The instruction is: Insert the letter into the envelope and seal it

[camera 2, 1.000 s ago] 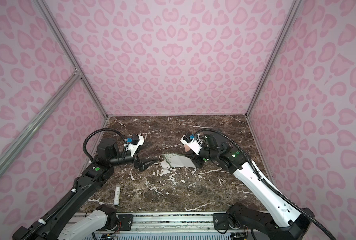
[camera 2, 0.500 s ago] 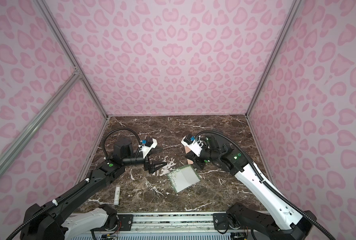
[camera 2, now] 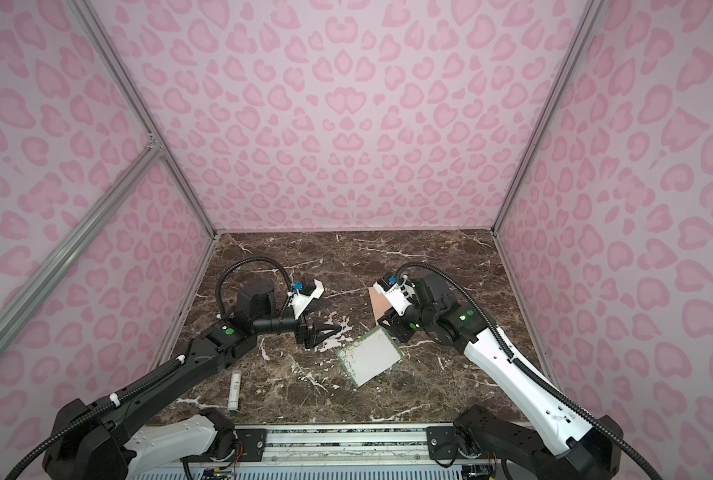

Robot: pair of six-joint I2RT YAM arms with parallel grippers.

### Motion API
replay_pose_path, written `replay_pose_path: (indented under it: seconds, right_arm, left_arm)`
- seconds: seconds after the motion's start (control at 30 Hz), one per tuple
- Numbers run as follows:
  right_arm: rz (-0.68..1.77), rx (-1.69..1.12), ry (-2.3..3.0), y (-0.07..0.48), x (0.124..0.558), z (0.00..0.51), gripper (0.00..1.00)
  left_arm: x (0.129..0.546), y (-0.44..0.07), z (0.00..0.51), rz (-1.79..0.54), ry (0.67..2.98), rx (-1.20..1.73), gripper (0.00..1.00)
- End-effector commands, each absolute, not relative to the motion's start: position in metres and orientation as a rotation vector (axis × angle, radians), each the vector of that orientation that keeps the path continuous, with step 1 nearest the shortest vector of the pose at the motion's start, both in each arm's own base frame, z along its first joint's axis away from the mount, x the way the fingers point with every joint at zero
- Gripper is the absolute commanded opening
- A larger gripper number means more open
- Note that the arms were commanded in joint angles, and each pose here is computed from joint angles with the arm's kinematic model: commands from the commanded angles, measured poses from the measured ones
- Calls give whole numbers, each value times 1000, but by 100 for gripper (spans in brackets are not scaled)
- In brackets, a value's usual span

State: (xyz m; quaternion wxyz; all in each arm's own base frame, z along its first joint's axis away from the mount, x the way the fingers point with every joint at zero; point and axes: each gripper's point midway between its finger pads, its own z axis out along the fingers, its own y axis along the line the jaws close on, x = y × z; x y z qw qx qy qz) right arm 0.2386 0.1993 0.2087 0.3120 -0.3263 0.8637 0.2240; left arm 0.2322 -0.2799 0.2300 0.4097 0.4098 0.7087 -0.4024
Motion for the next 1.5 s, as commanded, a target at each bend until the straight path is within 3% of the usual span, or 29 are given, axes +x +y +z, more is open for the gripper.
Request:
replay_pose_path:
  seconds: [0.0, 0.1, 0.27, 0.43, 1.0, 1.47]
  right_arm:
    - [604, -567, 2335, 184, 259, 197, 29]
    - [661, -415, 2364, 177, 264, 180, 27]
    - [656, -291, 2454, 171, 265, 144, 39]
    - [675, -203, 2570, 161, 268, 113, 43]
    - [708, -322, 2741, 175, 297, 49, 53]
    - [868, -386, 2799, 191, 282, 31, 48]
  left_arm:
    - [236, -270, 209, -1023, 1985, 876, 85]
    - [239, -264, 185, -1063, 2176, 678, 83]
    - [236, -261, 139, -1171, 2422, 352, 81]
    - [228, -266, 110, -1304, 2522, 142, 71]
    - [229, -275, 71, -1325, 2634, 67, 70]
    - [233, -286, 53, -1375, 2660, 83, 67]
